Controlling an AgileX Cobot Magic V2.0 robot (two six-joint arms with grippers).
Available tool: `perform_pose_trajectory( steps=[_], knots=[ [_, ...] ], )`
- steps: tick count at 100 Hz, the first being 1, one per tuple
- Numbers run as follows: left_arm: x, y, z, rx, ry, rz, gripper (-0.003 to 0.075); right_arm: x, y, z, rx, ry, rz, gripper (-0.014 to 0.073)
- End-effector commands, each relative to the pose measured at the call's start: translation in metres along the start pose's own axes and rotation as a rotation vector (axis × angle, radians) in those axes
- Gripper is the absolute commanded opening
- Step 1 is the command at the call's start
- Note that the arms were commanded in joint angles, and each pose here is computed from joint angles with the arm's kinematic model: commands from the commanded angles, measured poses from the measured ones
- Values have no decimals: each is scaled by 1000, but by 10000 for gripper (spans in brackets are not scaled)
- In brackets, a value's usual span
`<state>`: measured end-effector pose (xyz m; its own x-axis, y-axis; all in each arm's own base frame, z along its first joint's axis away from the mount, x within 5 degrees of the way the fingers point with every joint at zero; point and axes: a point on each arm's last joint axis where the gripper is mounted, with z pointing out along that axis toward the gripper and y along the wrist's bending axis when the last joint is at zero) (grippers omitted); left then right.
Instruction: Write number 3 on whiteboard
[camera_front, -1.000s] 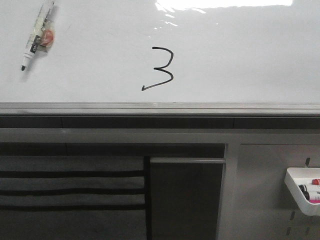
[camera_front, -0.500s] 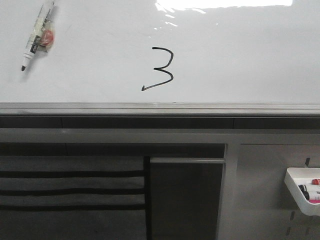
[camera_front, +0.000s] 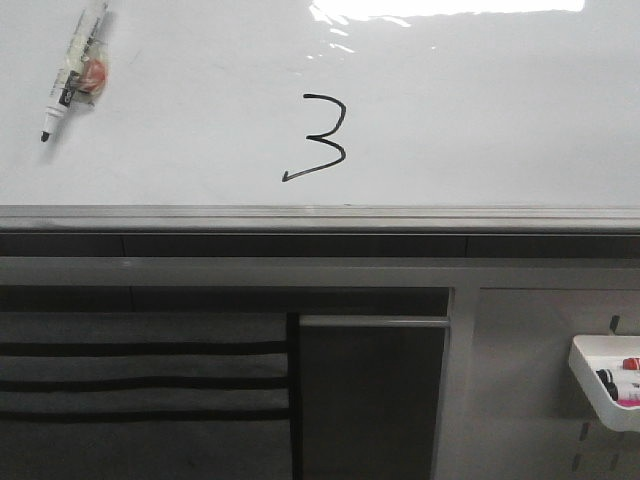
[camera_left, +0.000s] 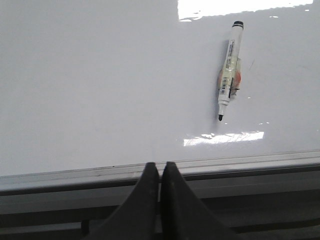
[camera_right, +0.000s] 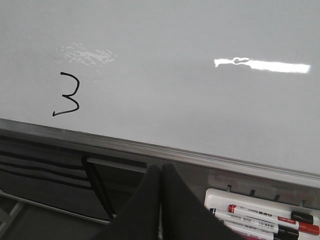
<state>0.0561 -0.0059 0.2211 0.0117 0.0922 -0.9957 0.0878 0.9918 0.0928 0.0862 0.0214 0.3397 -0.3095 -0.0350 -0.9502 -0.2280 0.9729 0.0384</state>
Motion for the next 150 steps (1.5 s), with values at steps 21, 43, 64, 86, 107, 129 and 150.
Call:
perform_pose_trajectory(
  steps=[21,43,64,86,107,129,150],
  knots=[
    [1,1,-4,-16,-187,-3,-18,-13,0,-3,7,-88,-12,-66],
    [3,1,-4,-9,-172,-48,-18,-12,0,-3,7,-86,-12,-66],
    [3,1,-4,-8,-173,-121,-18,-12,0,-3,7,-86,-12,-66],
    [3,1,-4,-13,-172,-126,-18,-12,0,-3,7,-86,-12,-66],
    [3,1,-4,-13,-172,-126,-18,-12,0,-3,7,-86,-12,-66],
    [3,1,-4,-13,-172,-126,-18,-12,0,-3,7,-86,-12,-66],
    [3,1,-4,-13,-172,-126,-18,13,-8,-19,95,-201,-15,-66]
  ],
)
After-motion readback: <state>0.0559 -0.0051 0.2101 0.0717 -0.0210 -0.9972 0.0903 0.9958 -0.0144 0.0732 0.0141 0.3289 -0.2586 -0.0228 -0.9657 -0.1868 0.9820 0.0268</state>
